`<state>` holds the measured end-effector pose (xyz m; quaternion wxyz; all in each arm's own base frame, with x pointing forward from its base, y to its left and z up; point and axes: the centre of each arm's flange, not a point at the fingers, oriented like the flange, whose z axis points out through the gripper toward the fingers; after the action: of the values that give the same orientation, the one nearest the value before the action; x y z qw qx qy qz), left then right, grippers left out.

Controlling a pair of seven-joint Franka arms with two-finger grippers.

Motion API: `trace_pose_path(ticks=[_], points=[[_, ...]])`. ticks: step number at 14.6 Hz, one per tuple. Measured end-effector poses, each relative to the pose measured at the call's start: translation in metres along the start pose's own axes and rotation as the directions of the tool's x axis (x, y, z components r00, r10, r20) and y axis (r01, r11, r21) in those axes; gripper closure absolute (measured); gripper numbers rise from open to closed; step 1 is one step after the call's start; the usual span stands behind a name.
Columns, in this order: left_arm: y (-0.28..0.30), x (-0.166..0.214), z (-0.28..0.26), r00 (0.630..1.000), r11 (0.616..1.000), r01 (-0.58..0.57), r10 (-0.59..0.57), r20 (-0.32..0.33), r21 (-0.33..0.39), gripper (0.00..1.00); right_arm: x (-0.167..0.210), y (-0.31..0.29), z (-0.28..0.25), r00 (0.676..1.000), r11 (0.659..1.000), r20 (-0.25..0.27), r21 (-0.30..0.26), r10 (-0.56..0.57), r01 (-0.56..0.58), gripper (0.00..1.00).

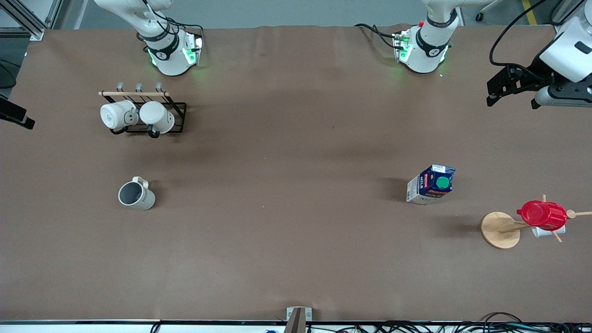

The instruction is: Place cup and milk on table

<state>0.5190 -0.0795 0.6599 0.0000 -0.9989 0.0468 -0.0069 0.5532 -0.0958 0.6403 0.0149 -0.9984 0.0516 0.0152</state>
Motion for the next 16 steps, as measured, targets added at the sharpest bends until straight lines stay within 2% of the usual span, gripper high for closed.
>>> trace_pose_path(ticks=[8,13,16], points=[[-0.005,0.007,0.001,1.0,1.0,0.006,-0.006,-0.002,0.004,0.0,0.0,0.003,0.0,1.0,1.0,-0.003,0.0,0.005,-0.005,0.0],[-0.01,0.044,0.051,0.999,1.0,0.019,-0.018,0.037,-0.008,0.0,0.004,-0.004,0.005,1.0,1.0,-0.002,0.001,-0.009,0.009,0.0],[-0.013,0.068,0.089,0.997,0.999,0.042,-0.042,0.061,-0.012,0.0,0.028,-0.019,0.049,0.999,0.999,0.01,-0.005,-0.034,0.034,0.0]])
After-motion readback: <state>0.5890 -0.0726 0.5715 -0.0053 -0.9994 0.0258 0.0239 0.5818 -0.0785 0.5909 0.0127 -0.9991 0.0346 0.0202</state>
